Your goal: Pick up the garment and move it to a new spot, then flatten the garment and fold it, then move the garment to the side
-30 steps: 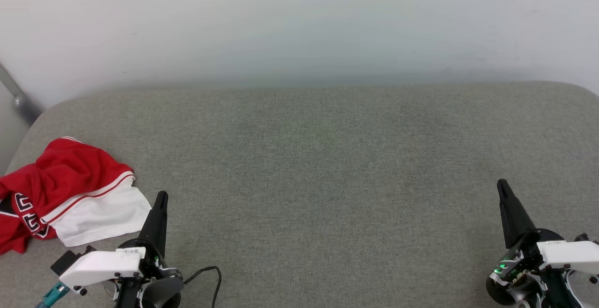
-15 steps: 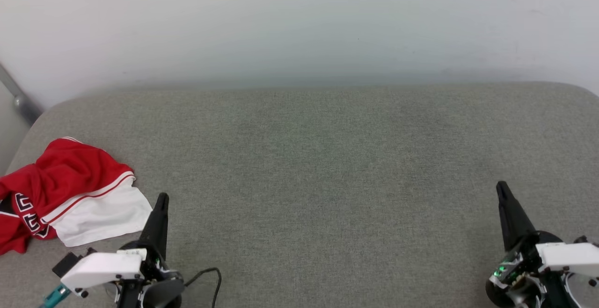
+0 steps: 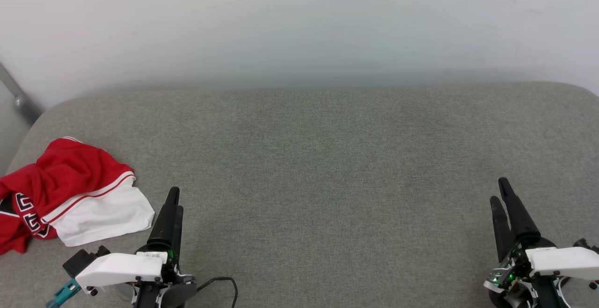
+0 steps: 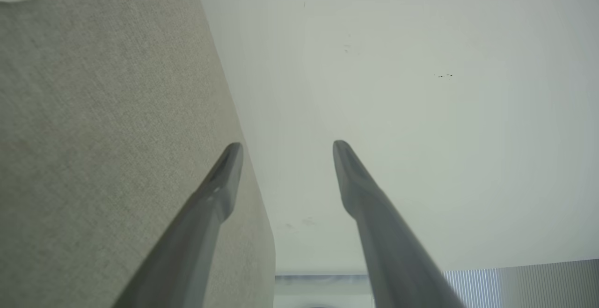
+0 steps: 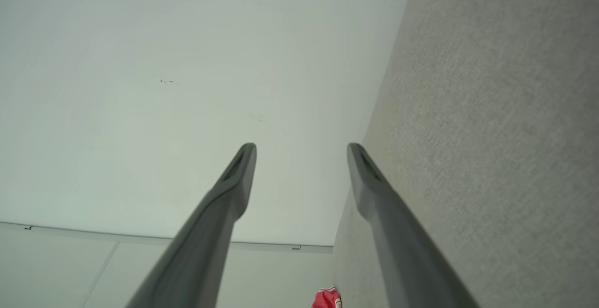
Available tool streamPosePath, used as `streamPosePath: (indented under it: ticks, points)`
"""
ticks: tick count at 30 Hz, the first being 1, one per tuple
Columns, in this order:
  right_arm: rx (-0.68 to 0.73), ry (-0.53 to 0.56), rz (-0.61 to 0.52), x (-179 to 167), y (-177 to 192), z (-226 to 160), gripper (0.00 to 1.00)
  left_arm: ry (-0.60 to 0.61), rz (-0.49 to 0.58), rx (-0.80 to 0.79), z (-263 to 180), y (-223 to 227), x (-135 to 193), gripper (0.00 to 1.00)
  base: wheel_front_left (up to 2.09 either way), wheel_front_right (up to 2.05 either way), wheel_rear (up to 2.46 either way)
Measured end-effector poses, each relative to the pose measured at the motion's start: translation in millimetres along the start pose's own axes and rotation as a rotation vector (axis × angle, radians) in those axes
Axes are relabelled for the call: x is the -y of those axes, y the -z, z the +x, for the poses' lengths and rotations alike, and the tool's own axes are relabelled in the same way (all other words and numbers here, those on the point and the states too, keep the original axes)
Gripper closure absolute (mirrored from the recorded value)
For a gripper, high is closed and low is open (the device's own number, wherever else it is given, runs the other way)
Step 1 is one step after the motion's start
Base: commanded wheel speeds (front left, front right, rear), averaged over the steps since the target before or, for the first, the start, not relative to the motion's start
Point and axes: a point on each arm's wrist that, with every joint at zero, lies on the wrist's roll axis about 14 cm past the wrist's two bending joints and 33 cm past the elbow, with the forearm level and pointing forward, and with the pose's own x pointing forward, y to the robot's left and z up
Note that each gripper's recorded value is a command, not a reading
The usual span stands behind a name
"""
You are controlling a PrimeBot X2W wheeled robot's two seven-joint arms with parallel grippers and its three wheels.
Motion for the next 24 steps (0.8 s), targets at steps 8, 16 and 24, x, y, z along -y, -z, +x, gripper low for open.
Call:
streamPosePath:
  ticks: [8, 16, 24]
  points:
    - [-0.012, -0.015, -0.174, -5, 3, 1, 0.0, 0.029, 0.169, 0.011, 1, 1, 11, 0.0, 0.0, 0.0, 0.0]
    - [-0.026, -0.038, -0.433, -12, 7, 1, 0.0, 0.059, 0.397, 0.014, 2, 4, 20, 0.0, 0.0, 0.0, 0.0]
    - [-0.052, -0.066, -0.635, -19, 14, 2, 0.0, 0.084, 0.593, 0.012, 3, 11, 29, 0.0, 0.0, 0.0, 0.0]
